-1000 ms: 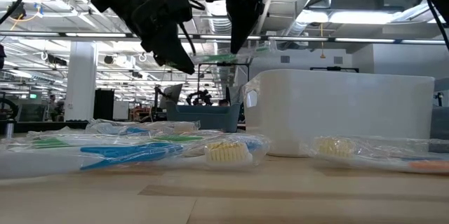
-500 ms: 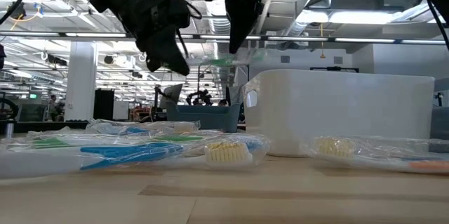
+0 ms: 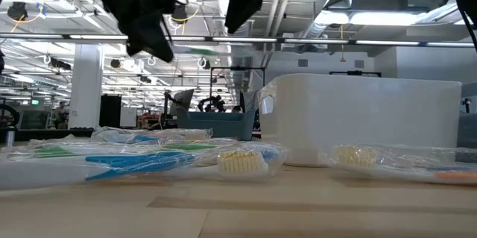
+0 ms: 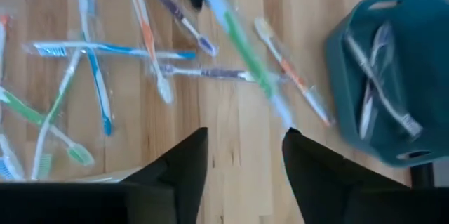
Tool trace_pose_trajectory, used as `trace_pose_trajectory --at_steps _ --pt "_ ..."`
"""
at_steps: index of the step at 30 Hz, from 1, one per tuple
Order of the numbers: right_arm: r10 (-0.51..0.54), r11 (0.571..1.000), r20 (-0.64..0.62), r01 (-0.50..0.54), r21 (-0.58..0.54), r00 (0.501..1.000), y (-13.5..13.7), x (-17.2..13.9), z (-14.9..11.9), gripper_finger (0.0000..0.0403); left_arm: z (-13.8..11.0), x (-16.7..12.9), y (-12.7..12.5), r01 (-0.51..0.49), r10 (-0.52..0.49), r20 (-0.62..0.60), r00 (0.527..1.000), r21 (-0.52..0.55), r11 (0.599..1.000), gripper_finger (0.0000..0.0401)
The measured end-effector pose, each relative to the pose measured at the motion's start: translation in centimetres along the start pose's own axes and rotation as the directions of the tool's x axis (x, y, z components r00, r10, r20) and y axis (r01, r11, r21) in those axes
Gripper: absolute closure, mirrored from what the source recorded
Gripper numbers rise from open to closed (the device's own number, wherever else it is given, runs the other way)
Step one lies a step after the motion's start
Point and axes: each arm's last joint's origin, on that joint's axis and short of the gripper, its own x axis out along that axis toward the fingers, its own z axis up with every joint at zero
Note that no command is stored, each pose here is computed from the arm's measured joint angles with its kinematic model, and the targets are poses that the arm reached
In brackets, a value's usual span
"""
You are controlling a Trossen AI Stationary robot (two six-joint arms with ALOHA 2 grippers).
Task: Pick & Place Toothbrushes
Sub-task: Put the green toothbrush into the bottom white bin
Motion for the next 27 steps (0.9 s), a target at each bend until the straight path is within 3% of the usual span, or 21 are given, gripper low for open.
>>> trace_pose_trajectory --at_steps 3,8,12,18,22,27 --pt "-0.002 1.000 0.032 0.002 -0.014 1.000 -0.1 -1.3 0.4 0.0207 -0.4 -1.7 0.3 -0.024 0.024 0.005 1.000 -0.060 0.998 0.0387" --pt "0.001 0.995 0.110 -0.011 0.095 0.994 -0.3 -3.7 1.1 0.0195 -1.5 -3.7 0.0 -0.004 0.003 -0.023 1.000 -0.079 0.997 0.0387" --pt "0.088 0.990 0.124 -0.101 0.102 0.988 0.3 -5.3 0.8 0.0191 -2.9 -5.0 -0.9 0.026 -0.032 -0.076 0.997 -0.074 0.997 0.0387" --pt "0.290 0.948 0.084 -0.298 0.107 0.953 2.4 -7.4 -0.4 0.0193 -4.4 -7.2 -3.1 0.214 -0.217 -0.100 0.971 -0.043 0.976 0.0387" --pt "0.348 0.930 0.085 -0.355 0.093 0.934 5.1 -9.0 -0.8 0.0194 -5.6 -8.5 -4.5 0.345 -0.340 -0.146 0.929 0.006 0.939 0.0387" --pt "0.403 0.911 0.111 -0.410 0.050 0.908 8.9 -10.1 -0.9 0.0192 -7.3 -9.3 -6.4 0.440 -0.416 -0.245 0.876 0.051 0.897 0.0379"
